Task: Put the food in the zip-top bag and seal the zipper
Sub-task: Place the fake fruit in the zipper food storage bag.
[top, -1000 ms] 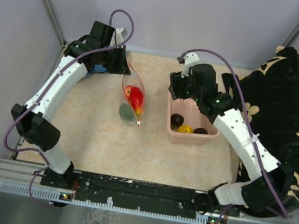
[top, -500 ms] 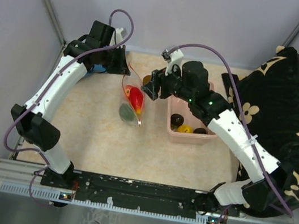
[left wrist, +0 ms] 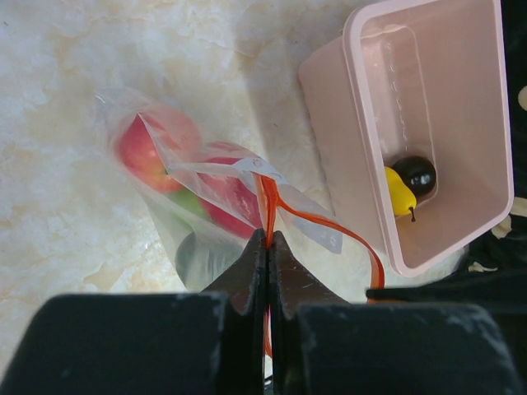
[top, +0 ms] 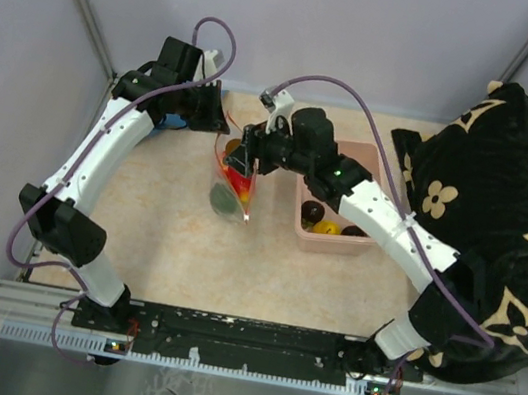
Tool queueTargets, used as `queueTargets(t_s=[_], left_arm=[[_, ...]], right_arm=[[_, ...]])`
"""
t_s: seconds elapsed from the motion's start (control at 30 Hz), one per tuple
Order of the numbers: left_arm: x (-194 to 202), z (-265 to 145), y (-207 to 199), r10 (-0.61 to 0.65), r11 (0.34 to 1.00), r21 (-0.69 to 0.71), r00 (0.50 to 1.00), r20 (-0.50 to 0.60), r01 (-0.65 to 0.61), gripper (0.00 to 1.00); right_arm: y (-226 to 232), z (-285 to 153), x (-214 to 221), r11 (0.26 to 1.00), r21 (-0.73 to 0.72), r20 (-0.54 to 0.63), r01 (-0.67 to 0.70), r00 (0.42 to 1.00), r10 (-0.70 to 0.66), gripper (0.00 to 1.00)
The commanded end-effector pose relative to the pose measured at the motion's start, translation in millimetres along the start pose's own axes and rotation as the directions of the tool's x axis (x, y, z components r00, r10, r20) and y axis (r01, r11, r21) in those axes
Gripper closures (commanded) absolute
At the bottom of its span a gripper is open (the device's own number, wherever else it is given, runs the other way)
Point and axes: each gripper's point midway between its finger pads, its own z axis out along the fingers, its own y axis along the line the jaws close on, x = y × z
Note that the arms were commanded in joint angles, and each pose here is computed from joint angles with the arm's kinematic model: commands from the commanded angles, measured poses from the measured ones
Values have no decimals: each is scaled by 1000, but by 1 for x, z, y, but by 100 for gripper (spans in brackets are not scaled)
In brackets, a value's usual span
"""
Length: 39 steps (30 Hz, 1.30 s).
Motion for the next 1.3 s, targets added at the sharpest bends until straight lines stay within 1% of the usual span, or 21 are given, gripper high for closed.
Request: queueTargets(t_s=[0.0, 0.1, 0.2, 0.3, 0.4, 0.47, 0.63, 0.9, 1.07, 1.27], left_arm=[[-8, -24, -11, 3, 1000, 30, 999, 39, -4, 100], [-5, -27, -11, 3, 999, 32, 999, 40, -4, 100], [-4, -31, -12, 8, 999, 38, 999, 42, -10, 100], [-2, -33, -16, 7, 998, 58, 999, 36, -9, 100], [0, -31, -16, 5, 998, 67, 999, 33, -7, 100], [2, -30, -15, 3, 998, 64, 1000, 27, -5, 100], [4, -27, -14, 1, 998, 67, 1000, 20, -2, 100], [7, -22, -11, -5, 998, 59, 1000, 12, 4, 100], [6, -22, -4, -6, 1000, 21, 1000, 25, 6, 100], [7, -21, 3, -20, 1000, -6, 999, 44, 21, 100]], right_arm=[[-23, 15, -1, 994, 108, 12, -14, 1000, 12, 57], [-50, 16, 6, 980, 197, 0, -40, 999, 41, 56], [-63, 17, 11, 976, 212, -20, -57, 998, 63, 56], [-70, 19, 15, 973, 230, -41, -37, 998, 47, 55], [-65, 20, 12, 980, 199, -40, -14, 999, 22, 52], [-65, 31, 21, 986, 166, -69, -7, 997, 19, 51], [-58, 39, 19, 994, 105, -66, -2, 998, 9, 48], [-51, 48, 9, 998, 63, -27, -30, 999, 32, 39], [-45, 52, 1, 998, 33, -2, -49, 999, 49, 35], [-44, 59, -5, 996, 23, 34, -84, 996, 84, 35]])
